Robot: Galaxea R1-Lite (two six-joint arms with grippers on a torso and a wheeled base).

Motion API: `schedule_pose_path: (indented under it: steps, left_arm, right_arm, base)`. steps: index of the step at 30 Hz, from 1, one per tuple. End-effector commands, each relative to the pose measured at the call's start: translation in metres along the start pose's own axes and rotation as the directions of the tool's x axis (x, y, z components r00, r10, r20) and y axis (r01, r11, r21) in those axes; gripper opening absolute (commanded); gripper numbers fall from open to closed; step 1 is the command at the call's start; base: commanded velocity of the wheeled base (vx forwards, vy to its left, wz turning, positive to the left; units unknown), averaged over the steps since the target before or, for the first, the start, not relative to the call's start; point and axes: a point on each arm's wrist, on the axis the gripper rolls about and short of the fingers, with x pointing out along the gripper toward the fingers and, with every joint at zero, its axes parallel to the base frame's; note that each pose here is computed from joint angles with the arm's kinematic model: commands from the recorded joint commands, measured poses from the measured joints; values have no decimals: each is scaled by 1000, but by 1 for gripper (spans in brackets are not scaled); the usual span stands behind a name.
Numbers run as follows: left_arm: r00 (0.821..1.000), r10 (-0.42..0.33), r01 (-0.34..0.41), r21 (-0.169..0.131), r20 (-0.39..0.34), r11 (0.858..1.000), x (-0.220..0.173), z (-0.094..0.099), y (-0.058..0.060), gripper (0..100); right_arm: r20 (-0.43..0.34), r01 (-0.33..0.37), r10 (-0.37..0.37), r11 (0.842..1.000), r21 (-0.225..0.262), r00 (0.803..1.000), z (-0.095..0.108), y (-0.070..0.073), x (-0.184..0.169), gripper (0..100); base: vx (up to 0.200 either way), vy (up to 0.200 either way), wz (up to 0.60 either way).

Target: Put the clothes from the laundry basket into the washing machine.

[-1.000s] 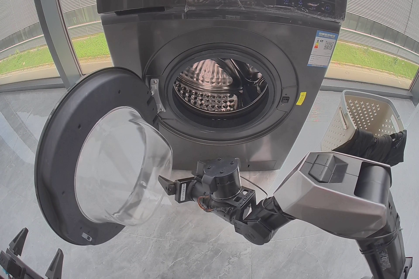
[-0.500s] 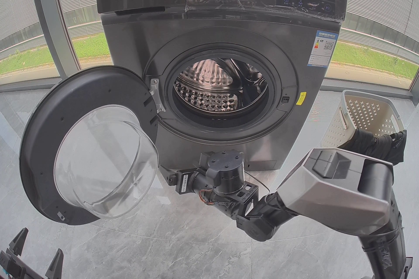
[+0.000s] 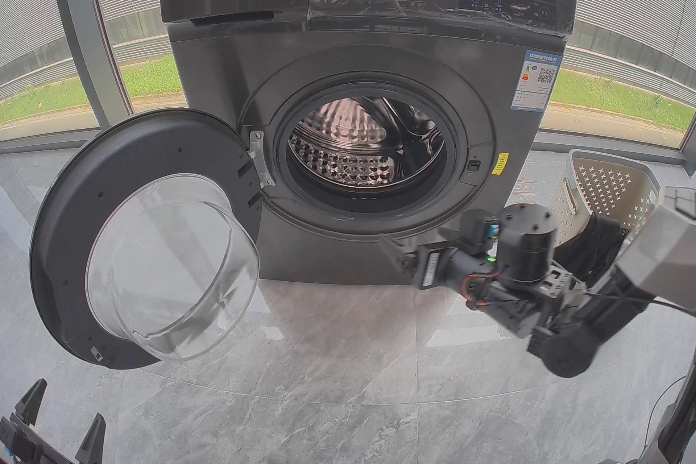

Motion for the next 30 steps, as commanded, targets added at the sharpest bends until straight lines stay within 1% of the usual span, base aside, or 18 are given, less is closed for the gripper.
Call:
schedule_pose_path:
  steps: [1,2,3,4,5,7,9,12,13,17,19,22,23,25,26,28,29,30]
  left_arm:
    - [1000,-2,2,-1,0,1000,0,-5,0,100]
    - [1000,-2,2,-1,0,1000,0,-5,0,100]
    - [1000,-1,1,-2,1,1000,0,-5,0,100]
    - [1000,-1,1,-2,1,1000,0,-5,0,100]
    - [1000,-1,1,-2,1,1000,0,-5,0,100]
    - [1000,-1,1,-2,1,1000,0,-5,0,100]
    - [1000,-2,2,-2,0,1000,0,-5,0,100]
    - [1000,-2,2,-2,0,1000,0,-5,0,100]
    - [1000,-2,2,-2,0,1000,0,-5,0,100]
    - [1000,-1,1,-2,1,1000,0,-5,0,100]
    - [1000,-3,3,-1,1,1000,0,-5,0,100]
    - [1000,-1,1,-1,1,1000,0,-5,0,100]
    - [1000,-1,1,-1,1,1000,0,-5,0,100]
    - [1000,-3,3,-1,0,1000,0,-5,0,100]
    - [1000,-3,3,-1,0,1000,0,-5,0,100]
    - [1000,-3,3,-1,1,1000,0,-5,0,100]
    - [1000,-3,3,-1,1,1000,0,-5,0,100]
    - [1000,-3,3,-1,0,1000,0,-5,0,100]
  right_arm:
    - [130,170,-171,985,19,977,47,-56,-78,100]
    - [138,187,-188,982,18,973,48,-62,-87,100]
    - [138,190,-191,982,18,972,48,-62,-89,100]
    - [156,228,-228,974,17,961,51,-74,-108,100]
    - [163,242,-241,970,16,957,52,-78,-116,100]
    - [182,259,-257,966,12,949,53,-84,-135,100]
    - [192,267,-265,964,12,945,52,-85,-148,100]
    - [181,288,-285,958,14,941,43,-86,-173,100]
    - [193,290,-287,957,11,938,42,-85,-185,100]
    - [219,300,-295,954,14,930,42,-83,-202,100]
    - [244,340,-331,941,6,912,39,-85,-220,100]
    - [274,373,-357,928,-9,893,37,-87,-238,100]
    - [276,374,-358,927,-7,892,37,-87,-239,100]
    - [298,384,-366,923,-2,881,38,-86,-250,100]
    - [302,397,-378,918,0,875,38,-85,-257,100]
    - [300,407,-388,913,0,871,37,-85,-262,100]
    - [288,428,-407,904,-12,867,34,-85,-271,100]
    - [292,433,-412,901,-11,863,33,-84,-276,100]
  base:
    - [0,0,0]
    - [0,0,0]
    - [0,0,0]
    - [0,0,0]
    - [0,0,0]
    - [0,0,0]
    - [0,0,0]
    - [0,0,0]
    - [0,0,0]
    - [0,0,0]
    - [0,0,0]
    - [0,0,0]
    - [0,0,0]
    - [0,0,0]
    - [0,0,0]
    - [0,0,0]
    - [0,0,0]
    - [0,0,0]
